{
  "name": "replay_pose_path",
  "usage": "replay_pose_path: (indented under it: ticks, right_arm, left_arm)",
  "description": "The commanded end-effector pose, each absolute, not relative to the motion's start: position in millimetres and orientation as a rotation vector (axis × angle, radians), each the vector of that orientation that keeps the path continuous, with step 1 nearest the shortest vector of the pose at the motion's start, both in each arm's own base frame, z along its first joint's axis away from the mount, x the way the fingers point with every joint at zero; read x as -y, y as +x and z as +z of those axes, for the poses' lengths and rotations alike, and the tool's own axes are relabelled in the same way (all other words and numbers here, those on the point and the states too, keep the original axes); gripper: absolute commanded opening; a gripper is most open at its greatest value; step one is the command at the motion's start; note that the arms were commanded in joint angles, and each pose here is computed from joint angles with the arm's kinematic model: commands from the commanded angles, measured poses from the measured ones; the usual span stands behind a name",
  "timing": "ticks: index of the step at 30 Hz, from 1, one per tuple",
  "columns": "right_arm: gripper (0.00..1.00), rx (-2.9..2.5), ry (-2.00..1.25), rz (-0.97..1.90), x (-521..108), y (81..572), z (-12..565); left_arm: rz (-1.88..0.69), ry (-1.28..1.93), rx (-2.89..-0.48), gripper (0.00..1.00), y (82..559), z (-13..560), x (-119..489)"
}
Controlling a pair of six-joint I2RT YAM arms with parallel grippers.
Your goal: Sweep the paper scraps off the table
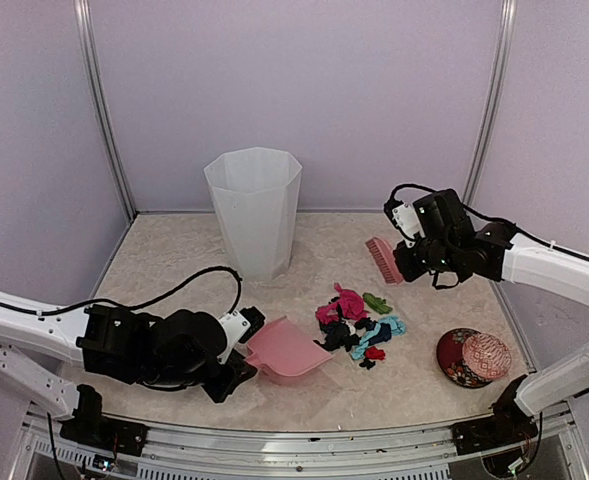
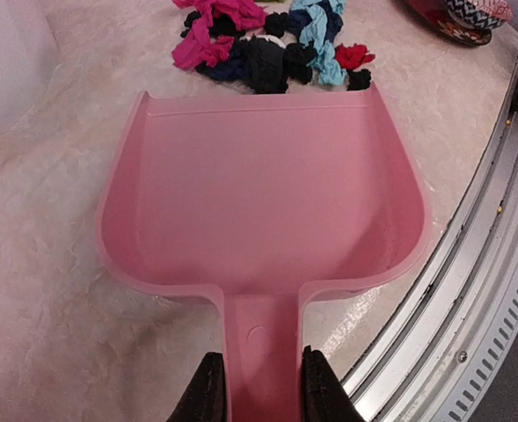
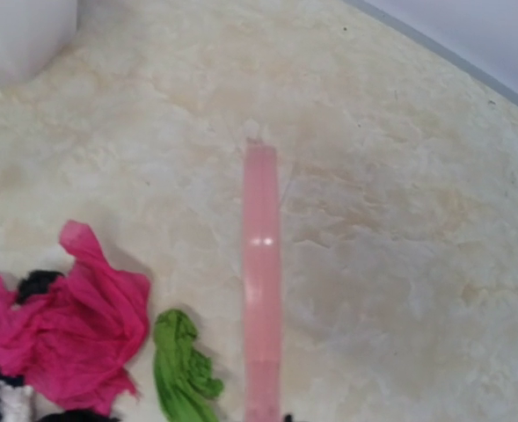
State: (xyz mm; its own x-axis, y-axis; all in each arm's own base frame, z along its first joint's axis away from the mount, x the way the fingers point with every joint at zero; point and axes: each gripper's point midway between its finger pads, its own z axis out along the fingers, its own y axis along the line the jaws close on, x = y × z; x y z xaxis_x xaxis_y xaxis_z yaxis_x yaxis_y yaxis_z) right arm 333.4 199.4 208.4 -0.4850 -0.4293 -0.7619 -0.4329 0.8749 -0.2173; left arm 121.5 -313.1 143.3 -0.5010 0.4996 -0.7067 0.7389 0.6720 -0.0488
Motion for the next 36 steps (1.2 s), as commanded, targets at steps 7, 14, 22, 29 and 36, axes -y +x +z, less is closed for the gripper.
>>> replay_pose_path:
  ticks: [7, 14, 22, 29, 36]
  right_arm:
    - [0.00, -2.079, -0.810, -0.130, -224, 348, 205]
    - [0.00, -2.049, -1.006, -0.143, -262, 346, 177]
    - [0.00, -2.095, -1.162, -0.037, -293, 314, 144]
    - [0.00, -2.158, -1.169, 0.169, -313, 269, 145]
    - [0.00, -2.176, -1.140, 0.423, -336, 229, 158]
  left_arm:
    - [-0.445, 0.984, -2.317, 0.00, 104, 93, 316]
    - [-0.374, 1.024, -2.337, 0.00, 115, 71, 326]
    - [-0.346, 1.013, -2.350, 0.00, 137, 59, 339]
    - [-0.302, 0.958, -2.358, 0.00, 158, 51, 346]
    - [-0.256, 0.904, -2.363, 0.00, 174, 39, 348]
